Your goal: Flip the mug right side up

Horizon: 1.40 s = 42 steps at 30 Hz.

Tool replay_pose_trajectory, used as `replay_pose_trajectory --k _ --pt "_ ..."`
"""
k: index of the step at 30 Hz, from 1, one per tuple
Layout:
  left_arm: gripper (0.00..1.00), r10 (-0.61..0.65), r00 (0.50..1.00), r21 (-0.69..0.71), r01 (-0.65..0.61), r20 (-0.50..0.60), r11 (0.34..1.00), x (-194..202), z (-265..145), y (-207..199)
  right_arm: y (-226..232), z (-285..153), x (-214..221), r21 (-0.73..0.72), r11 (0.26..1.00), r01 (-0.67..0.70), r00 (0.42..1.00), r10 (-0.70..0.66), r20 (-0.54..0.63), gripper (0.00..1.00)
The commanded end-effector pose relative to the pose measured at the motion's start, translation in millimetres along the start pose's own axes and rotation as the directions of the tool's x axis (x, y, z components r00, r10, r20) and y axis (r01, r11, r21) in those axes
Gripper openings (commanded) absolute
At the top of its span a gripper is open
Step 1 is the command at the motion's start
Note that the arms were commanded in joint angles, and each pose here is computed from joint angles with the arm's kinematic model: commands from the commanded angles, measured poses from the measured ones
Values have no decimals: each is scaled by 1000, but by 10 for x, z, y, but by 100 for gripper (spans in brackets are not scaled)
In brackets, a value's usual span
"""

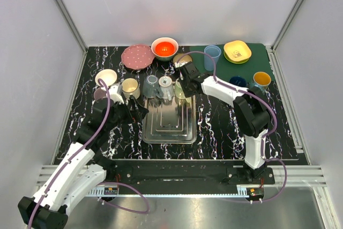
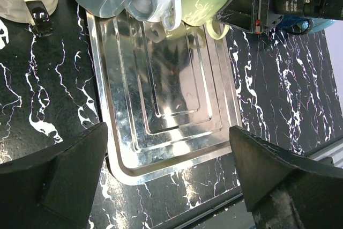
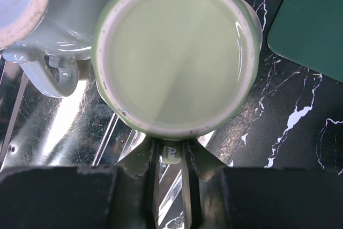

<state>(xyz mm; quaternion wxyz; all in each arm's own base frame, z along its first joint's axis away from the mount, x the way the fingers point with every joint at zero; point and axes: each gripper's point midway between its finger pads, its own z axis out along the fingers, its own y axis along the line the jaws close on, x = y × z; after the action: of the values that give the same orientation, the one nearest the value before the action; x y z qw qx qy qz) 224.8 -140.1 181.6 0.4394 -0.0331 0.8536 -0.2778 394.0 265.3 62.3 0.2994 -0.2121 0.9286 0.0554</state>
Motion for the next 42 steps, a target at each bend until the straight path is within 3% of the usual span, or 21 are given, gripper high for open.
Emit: replay_pose_trajectory --k 1,7,8,15,18,19,22,23,27,28,29,34,38,42 --pt "97 10 999 55 -12 35 998 -83 0 -113 40 -37 -210 -19 999 -33 997 34 72 0" --pt "96 0 999 44 -2 36 999 -65 6 -84 38 -350 -130 -16 995 -103 988 104 113 0" --pt "96 -2 999 41 0 36 999 -63 9 -77 32 -544 -222 -23 992 -122 978 124 167 0" --pt "96 -62 997 42 60 43 997 -70 86 -84 214 -1173 -167 -121 983 -135 955 162 247 0" --pt "99 -101 993 201 88 59 976 -131 140 -364 379 -1538 -272 -273 942 -194 910 276 310 0" --pt "99 -134 991 301 127 4 945 -31 130 -527 443 -1641 -309 -325 924 -203 893 311 326 0" --pt "99 -188 982 469 157 20 869 -141 77 -856 691 -2096 -483 -546 815 -195 815 444 372 0" --pt "99 -188 980 527 131 57 840 -230 22 -978 781 -2429 -650 -647 746 -156 756 512 408 0" --pt "99 -216 974 669 111 75 735 -290 -138 -1227 886 -2799 -640 -795 597 -106 673 632 384 0" --pt "99 -248 968 701 148 42 697 -279 -171 -1280 894 -2863 -646 -817 569 -96 659 652 377 0" --pt "99 -262 960 768 97 95 633 -399 -304 -1408 915 -3039 -693 -856 513 -66 630 687 362 0" --pt "90 -322 946 810 161 36 564 -436 -241 -1501 976 -3165 -659 -929 368 -36 614 742 269 0" --pt "84 -331 944 866 159 8 474 -525 -290 -1667 993 -3185 -657 -936 351 -27 618 742 260 0" --pt "78 -305 952 875 172 -30 452 -541 -198 -1788 1004 -3227 -652 -936 352 -10 622 735 270 0"
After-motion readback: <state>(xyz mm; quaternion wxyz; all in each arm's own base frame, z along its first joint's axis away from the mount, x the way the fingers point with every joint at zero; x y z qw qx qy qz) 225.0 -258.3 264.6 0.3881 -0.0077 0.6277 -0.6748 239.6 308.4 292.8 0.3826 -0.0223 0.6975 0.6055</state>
